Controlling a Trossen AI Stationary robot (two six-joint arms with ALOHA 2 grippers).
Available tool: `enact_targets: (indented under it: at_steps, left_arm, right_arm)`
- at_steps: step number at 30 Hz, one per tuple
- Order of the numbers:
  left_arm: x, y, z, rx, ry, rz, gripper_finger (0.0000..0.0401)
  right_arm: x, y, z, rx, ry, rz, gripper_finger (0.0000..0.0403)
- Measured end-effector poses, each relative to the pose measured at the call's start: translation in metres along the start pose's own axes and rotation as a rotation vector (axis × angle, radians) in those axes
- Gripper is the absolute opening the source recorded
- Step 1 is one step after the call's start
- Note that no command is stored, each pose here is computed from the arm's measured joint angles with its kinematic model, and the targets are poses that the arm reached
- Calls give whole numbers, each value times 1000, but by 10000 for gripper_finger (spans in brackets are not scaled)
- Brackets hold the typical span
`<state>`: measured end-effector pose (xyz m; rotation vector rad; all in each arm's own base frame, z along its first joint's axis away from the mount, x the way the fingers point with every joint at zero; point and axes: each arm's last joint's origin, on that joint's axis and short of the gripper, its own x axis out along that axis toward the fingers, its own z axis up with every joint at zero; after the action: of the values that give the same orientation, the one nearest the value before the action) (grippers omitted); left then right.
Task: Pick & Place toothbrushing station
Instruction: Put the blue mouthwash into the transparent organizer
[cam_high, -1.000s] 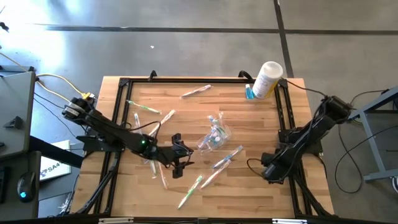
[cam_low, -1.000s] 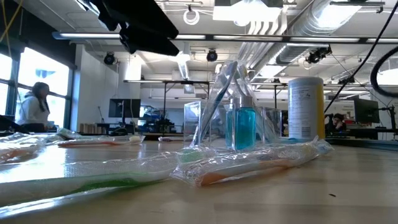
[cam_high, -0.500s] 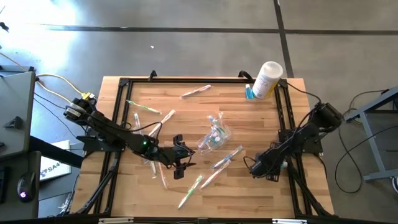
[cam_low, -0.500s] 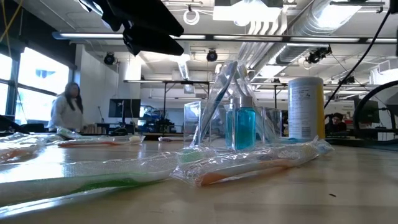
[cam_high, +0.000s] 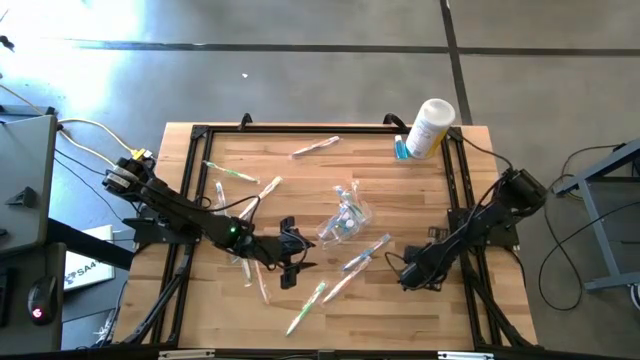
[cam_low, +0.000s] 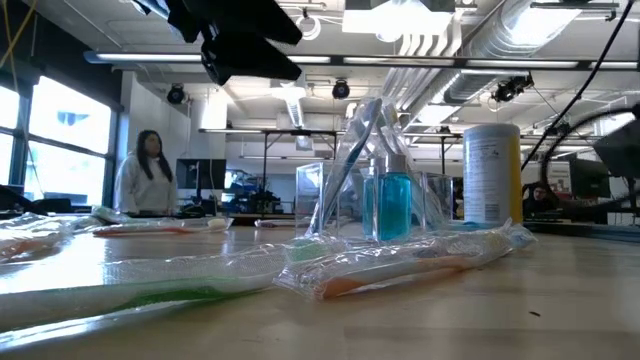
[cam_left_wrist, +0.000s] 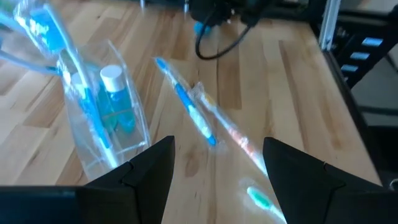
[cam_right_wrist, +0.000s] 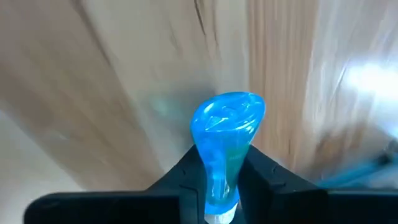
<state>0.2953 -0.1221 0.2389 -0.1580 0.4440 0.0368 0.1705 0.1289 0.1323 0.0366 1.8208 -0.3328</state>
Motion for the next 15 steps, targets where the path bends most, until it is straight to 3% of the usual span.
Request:
enact_targets:
  at_steps: [7,11,15]
  left_arm:
    - [3,-4,7,-25,-88,-31,237]
    - [13,-8,7,-7,-155,-57,237]
    - [27,-15,4,59,-241,-86,237]
  right_arm:
    - [-57,24,1,-51,-153,10,49]
    - [-97,42,-1,-117,-370,24,49]
    - [-134,61,-6,-191,-700,8,49]
